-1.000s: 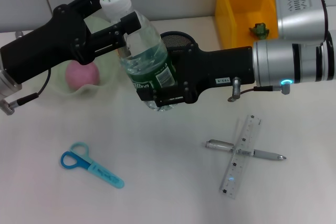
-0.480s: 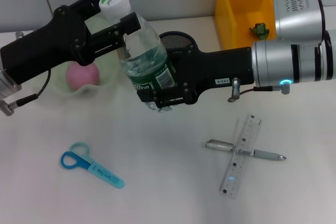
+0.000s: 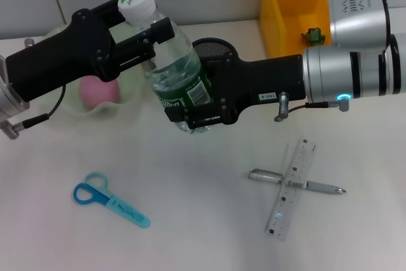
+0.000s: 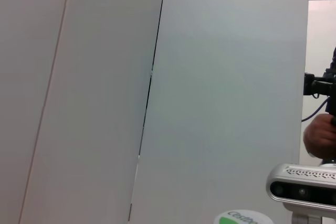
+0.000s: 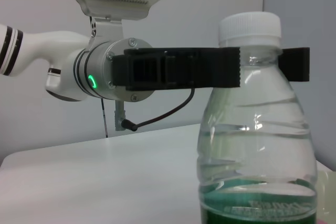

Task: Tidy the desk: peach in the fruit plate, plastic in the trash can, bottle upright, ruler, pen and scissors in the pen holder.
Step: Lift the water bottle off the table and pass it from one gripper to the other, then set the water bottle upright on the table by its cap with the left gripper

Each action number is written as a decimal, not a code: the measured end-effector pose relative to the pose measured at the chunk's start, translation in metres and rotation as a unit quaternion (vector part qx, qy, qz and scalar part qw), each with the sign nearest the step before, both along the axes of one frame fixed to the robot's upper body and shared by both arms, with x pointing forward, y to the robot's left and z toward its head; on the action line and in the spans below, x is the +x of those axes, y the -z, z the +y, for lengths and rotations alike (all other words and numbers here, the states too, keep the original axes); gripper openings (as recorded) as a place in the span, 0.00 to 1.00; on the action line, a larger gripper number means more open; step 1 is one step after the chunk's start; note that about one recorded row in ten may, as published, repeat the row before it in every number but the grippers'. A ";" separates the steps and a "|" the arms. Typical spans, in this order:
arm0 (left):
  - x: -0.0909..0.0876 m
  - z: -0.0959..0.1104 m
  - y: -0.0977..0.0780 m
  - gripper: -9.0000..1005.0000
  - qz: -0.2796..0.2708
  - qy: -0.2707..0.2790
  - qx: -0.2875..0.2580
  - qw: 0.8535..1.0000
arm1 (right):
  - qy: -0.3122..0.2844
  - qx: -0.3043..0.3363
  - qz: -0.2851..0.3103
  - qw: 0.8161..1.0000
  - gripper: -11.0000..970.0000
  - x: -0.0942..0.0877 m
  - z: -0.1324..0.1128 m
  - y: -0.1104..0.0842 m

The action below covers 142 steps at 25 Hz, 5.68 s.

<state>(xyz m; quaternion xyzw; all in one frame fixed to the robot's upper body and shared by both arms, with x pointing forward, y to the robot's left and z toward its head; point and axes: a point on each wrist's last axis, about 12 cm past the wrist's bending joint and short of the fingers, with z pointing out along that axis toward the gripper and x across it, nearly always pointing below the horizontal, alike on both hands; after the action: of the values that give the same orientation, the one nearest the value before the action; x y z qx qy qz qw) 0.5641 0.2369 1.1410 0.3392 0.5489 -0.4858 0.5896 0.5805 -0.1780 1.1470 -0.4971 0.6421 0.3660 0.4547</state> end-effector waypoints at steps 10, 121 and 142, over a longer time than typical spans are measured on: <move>0.001 0.001 -0.001 0.59 0.003 0.000 0.000 1.000 | 0.004 -0.004 -0.004 1.000 0.77 0.002 0.002 0.000; 0.004 0.008 -0.002 0.45 0.026 -0.010 0.009 1.000 | -0.003 -0.028 0.006 1.000 0.82 -0.001 0.002 0.004; 0.005 0.008 -0.006 0.45 0.022 -0.008 0.007 1.000 | 0.000 -0.032 0.026 0.999 0.82 -0.004 0.000 0.015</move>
<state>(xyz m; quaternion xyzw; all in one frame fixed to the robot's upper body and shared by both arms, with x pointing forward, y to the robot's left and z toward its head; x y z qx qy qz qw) 0.5687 0.2446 1.1469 0.3277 0.5681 -0.4845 0.5789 0.5769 -0.1784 1.1317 -0.5015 0.6654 0.3578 0.4215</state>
